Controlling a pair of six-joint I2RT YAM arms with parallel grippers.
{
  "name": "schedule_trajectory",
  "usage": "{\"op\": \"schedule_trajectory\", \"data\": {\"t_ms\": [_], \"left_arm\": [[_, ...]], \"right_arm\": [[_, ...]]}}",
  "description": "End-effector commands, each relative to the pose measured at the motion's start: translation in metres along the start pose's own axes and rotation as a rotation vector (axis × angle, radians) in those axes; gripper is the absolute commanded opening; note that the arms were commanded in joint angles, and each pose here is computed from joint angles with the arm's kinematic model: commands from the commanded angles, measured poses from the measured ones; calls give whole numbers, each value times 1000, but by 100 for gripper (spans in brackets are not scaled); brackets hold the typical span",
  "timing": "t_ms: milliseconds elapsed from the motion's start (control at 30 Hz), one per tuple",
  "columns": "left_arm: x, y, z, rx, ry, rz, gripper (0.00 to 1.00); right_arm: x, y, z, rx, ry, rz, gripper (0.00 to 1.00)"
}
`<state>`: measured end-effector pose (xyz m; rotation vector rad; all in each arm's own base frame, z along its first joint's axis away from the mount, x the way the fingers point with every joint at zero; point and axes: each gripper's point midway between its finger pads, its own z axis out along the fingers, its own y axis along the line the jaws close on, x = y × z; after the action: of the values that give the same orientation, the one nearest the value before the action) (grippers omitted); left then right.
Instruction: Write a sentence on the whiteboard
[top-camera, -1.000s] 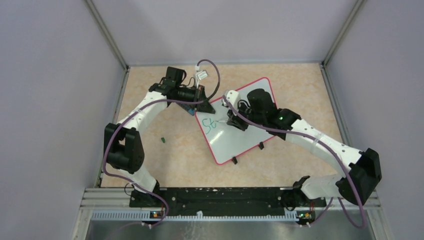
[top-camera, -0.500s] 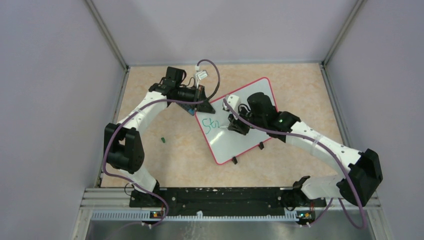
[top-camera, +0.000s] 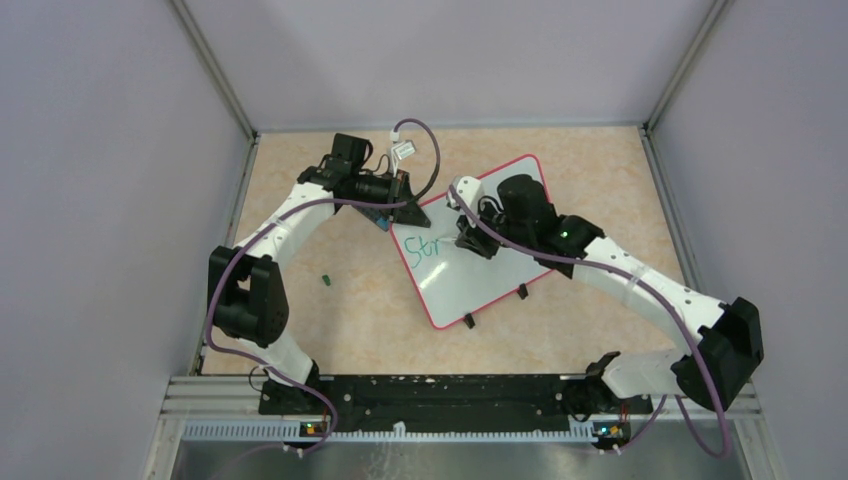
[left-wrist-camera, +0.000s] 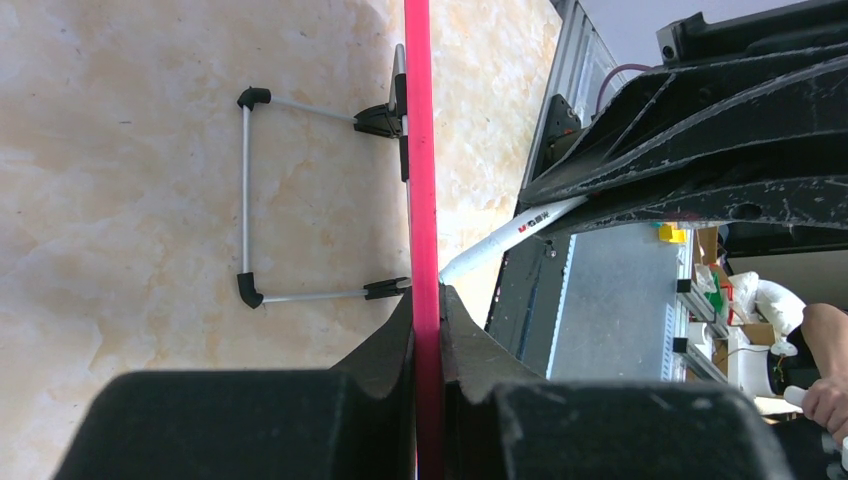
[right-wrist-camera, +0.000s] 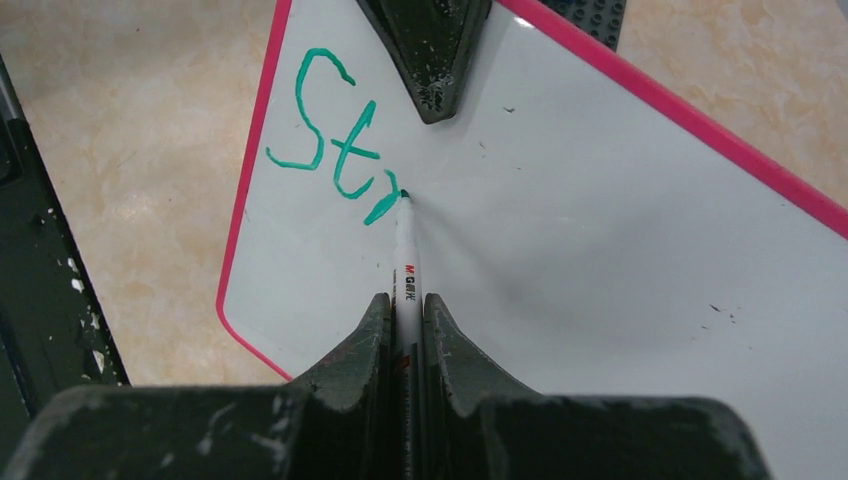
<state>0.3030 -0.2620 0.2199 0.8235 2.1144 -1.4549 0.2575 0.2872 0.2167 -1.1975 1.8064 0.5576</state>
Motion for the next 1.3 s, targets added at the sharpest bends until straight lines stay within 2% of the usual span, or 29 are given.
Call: {"op": "schedule_trajectory", "data": {"t_ms": [0,167,333,500,933,1267], "left_arm": [[4,-13,8,72,14,35,0],[3,-13,8,71,13,35,0],[4,-13,9,77,14,33,0],[4,-14,8,77,14,37,0],[4,-17,7,78,8,48,0],[4,-17,7,78,8,49,0]], "right_arm": [[-27,-23,-6,78,-64,-14,0],[-23,-26,-9,81,-55,-11,0],[-27,-2,-22,-34,-77,-25,0],[-18,2,-23,-45,-69,0,0],[-22,-26,-18,73,-62,16,0],[-21,-23,-8,38,-58,21,0]]}}
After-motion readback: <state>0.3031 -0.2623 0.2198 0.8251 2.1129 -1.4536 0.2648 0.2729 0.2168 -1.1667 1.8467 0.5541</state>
